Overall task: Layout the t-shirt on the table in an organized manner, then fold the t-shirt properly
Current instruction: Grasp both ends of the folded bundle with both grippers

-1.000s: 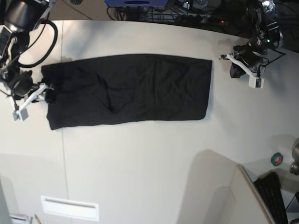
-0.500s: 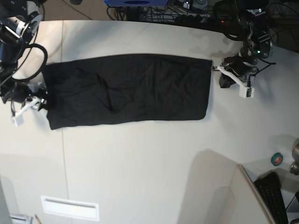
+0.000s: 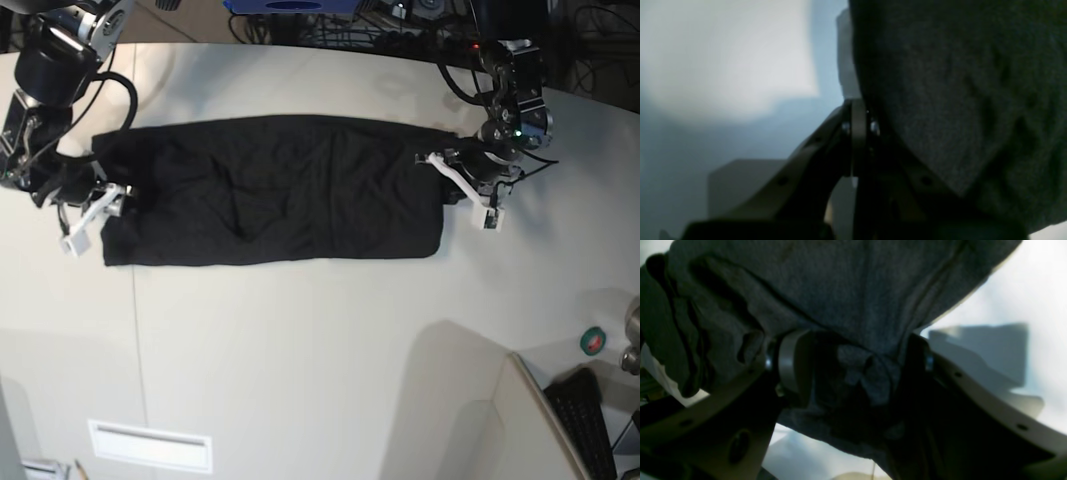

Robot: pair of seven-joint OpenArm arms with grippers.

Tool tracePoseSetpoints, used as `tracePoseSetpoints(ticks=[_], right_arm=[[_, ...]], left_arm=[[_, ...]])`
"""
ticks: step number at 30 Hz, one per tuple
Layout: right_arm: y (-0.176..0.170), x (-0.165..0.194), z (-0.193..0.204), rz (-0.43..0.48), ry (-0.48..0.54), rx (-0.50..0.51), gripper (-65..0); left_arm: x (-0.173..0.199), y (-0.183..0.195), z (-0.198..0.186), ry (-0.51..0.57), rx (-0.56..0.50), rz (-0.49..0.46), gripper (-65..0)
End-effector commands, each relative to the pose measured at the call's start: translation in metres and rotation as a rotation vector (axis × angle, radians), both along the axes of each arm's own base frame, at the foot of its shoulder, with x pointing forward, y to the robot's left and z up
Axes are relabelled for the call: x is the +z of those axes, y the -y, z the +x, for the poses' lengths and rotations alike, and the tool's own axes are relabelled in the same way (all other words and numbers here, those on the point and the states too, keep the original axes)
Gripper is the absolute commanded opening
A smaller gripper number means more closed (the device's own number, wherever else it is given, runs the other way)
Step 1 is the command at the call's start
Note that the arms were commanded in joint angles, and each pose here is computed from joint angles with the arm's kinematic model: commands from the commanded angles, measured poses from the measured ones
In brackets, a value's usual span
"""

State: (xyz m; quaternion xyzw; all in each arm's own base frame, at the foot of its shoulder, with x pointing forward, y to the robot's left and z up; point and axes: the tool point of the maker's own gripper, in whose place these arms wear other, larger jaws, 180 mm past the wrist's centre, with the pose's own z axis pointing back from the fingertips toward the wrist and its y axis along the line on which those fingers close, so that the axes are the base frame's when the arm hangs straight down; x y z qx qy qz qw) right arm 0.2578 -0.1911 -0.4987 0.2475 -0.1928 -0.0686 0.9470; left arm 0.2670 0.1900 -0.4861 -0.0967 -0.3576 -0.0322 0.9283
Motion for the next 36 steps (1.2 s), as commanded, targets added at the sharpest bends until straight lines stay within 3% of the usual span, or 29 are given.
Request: tracePoseSetpoints(ticks=[1,6,10,21,26,29,32,36], right_arm=[[0.009,-0.008,-0.016,-0.048,-0.079,0.028,-28.1],[0.006,-0.009,-0.018,-0.045,-0.088,0.036,-28.1],[-0.012,-0.012,-0.017,-0.062,-0.094,0.139,-29.4],[0.001,-0.004,0.002,-0.095,-0.009,0.111,-65.0],[0.013,0.005,0.009,-0.134,0.018,0.116,-65.0],[0.03,0.024,0.016,-0.206,0.071,0.127,-65.0],[0.027,0.041,0.022,-0.269,0.111,0.193,-65.0],[0.02,0.059,0.028,-0.344,0.131,0.171,-65.0]], left_arm=[[0.01,-0.003,0.01,0.041,0.002,0.0,-65.0],[0.009,0.007,0.011,0.039,-0.029,-0.005,-65.0],[0.008,0.014,0.01,0.035,-0.05,-0.008,-65.0],[0.007,0.014,0.009,0.031,-0.05,-0.007,-65.0],[-0.006,0.052,0.008,-0.005,-0.123,-0.052,-65.0],[-0.006,0.072,0.008,-0.007,-0.173,-0.064,-65.0],[-0.007,0.093,0.006,-0.009,-0.227,-0.076,-65.0],[-0.008,0.12,0.002,-0.017,-0.278,-0.08,-65.0]])
